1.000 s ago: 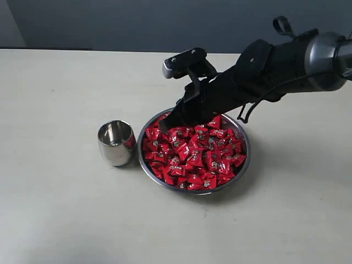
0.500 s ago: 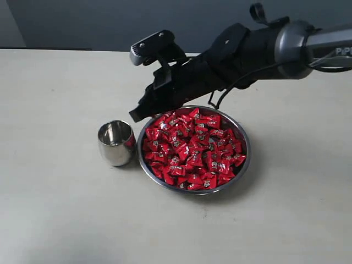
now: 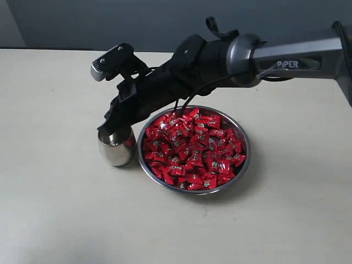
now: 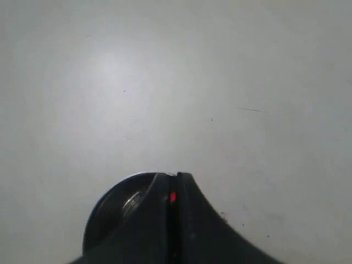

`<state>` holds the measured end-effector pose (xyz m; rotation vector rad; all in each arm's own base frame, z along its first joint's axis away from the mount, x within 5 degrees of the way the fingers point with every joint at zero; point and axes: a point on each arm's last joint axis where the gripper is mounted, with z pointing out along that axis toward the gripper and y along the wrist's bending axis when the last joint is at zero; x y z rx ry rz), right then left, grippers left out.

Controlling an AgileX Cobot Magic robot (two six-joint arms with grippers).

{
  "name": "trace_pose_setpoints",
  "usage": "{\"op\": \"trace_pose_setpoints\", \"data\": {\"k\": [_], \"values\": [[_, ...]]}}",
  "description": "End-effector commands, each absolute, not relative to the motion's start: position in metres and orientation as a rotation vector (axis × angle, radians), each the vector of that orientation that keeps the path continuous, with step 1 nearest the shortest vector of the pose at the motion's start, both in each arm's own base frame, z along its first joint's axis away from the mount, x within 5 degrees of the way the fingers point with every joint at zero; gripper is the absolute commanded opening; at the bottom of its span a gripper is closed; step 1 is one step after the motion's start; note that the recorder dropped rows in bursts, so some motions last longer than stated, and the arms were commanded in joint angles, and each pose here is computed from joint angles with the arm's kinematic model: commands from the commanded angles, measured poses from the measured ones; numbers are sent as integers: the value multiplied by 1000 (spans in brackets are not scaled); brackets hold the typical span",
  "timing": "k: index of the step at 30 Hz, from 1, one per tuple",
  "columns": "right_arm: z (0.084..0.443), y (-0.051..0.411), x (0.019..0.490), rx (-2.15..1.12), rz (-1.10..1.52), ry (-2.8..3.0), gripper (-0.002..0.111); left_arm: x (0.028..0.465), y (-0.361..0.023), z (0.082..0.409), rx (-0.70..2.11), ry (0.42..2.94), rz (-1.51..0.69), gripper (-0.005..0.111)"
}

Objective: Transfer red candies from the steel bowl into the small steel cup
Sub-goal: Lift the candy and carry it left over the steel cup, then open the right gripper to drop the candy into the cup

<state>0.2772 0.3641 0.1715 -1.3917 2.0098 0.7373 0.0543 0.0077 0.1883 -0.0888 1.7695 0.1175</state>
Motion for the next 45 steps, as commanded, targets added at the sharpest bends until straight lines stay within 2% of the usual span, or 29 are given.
{"op": "trace_pose_setpoints", "data": {"k": [1, 20, 22, 26, 28, 37, 39, 40, 41, 42, 43, 45], "values": [[169, 366, 277, -1416, 740, 1996, -1, 54, 8, 187, -92, 1767, 114, 0], [169, 367, 273, -1467, 781, 2000, 0, 54, 8, 187, -92, 1767, 114, 0], [169, 367, 273, -1470, 785, 2000, 7, 54, 8, 187, -92, 1767, 114, 0], [169, 367, 273, -1467, 781, 2000, 38, 54, 8, 187, -92, 1767, 114, 0], [169, 367, 274, -1461, 778, 2001, 45, 54, 8, 187, -92, 1767, 114, 0], [176, 366, 274, -1442, 778, 1993, 43, 54, 8, 187, -92, 1767, 114, 0], [184, 366, 273, -1434, 779, 1976, 34, 54, 8, 187, -92, 1767, 114, 0], [192, 365, 272, -1427, 782, 1961, 23, 54, 8, 187, -92, 1767, 114, 0], [195, 364, 272, -1424, 783, 1957, 18, 54, 8, 187, -92, 1767, 114, 0], [202, 363, 271, -1418, 784, 1941, 6, 54, 8, 187, -92, 1767, 114, 0], [205, 363, 271, -1414, 787, 1936, 0, 54, 8, 187, -92, 1767, 114, 0], [209, 362, 271, -1392, 775, 1927, -1, 54, 8, 187, -92, 1767, 114, 0]]}}
